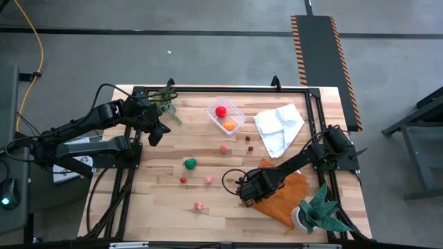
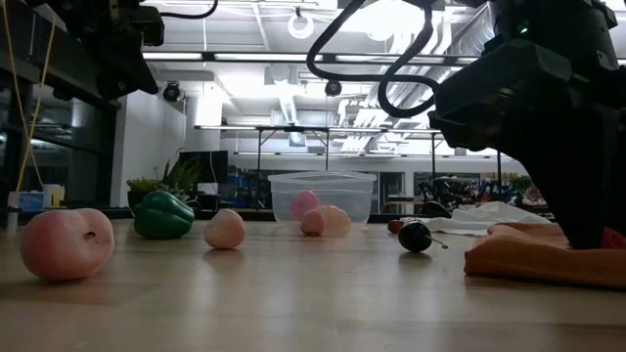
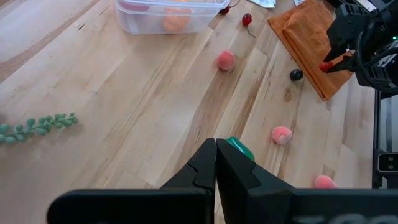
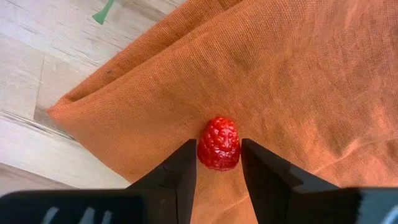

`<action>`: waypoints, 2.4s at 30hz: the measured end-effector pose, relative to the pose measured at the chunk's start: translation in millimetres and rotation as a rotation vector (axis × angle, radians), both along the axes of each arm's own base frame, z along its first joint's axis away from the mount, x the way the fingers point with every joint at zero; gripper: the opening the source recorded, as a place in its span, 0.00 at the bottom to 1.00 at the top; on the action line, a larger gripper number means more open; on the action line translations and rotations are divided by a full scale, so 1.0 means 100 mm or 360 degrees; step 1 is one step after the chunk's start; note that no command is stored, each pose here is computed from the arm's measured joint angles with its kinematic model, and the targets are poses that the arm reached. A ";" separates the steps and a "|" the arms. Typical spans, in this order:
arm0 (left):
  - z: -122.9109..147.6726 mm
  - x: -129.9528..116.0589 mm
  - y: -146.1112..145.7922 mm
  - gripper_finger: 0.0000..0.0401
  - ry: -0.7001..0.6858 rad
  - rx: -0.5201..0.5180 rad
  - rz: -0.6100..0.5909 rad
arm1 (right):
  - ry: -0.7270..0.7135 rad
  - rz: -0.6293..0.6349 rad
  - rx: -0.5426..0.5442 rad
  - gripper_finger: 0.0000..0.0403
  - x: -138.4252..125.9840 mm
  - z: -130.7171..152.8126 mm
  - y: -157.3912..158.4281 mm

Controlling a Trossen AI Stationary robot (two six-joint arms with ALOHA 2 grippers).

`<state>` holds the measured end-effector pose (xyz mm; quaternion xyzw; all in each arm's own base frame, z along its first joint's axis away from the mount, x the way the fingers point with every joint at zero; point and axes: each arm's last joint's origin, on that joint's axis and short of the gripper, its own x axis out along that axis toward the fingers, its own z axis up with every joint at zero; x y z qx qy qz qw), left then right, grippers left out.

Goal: Pick and placing Produce into tupperware
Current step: Put the red raspberry into the transparent bin

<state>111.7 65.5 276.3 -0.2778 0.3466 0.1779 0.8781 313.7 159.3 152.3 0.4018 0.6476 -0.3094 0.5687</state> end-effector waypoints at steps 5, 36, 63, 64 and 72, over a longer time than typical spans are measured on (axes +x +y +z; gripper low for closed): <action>0.00 0.00 0.00 0.00 0.0000 0.0000 0.0000 | 0.0000 0.0000 -0.0001 0.26 0.00 0.00 0.00; 0.00 0.00 0.00 0.00 0.0000 0.0000 0.0000 | 0.0005 -0.0012 0.0075 0.21 0.05 0.08 -0.04; 0.00 0.00 0.00 0.00 0.0000 0.0000 0.0000 | -0.0176 0.0073 -0.0063 0.21 0.38 0.46 -0.40; 0.00 0.00 0.00 0.00 0.0000 0.0001 0.0000 | -0.0182 0.0071 -0.0062 0.21 0.39 0.47 -0.42; 0.00 0.00 0.00 0.00 0.0000 0.0001 0.0000 | -0.0210 0.0120 -0.0053 0.21 0.45 0.54 -0.54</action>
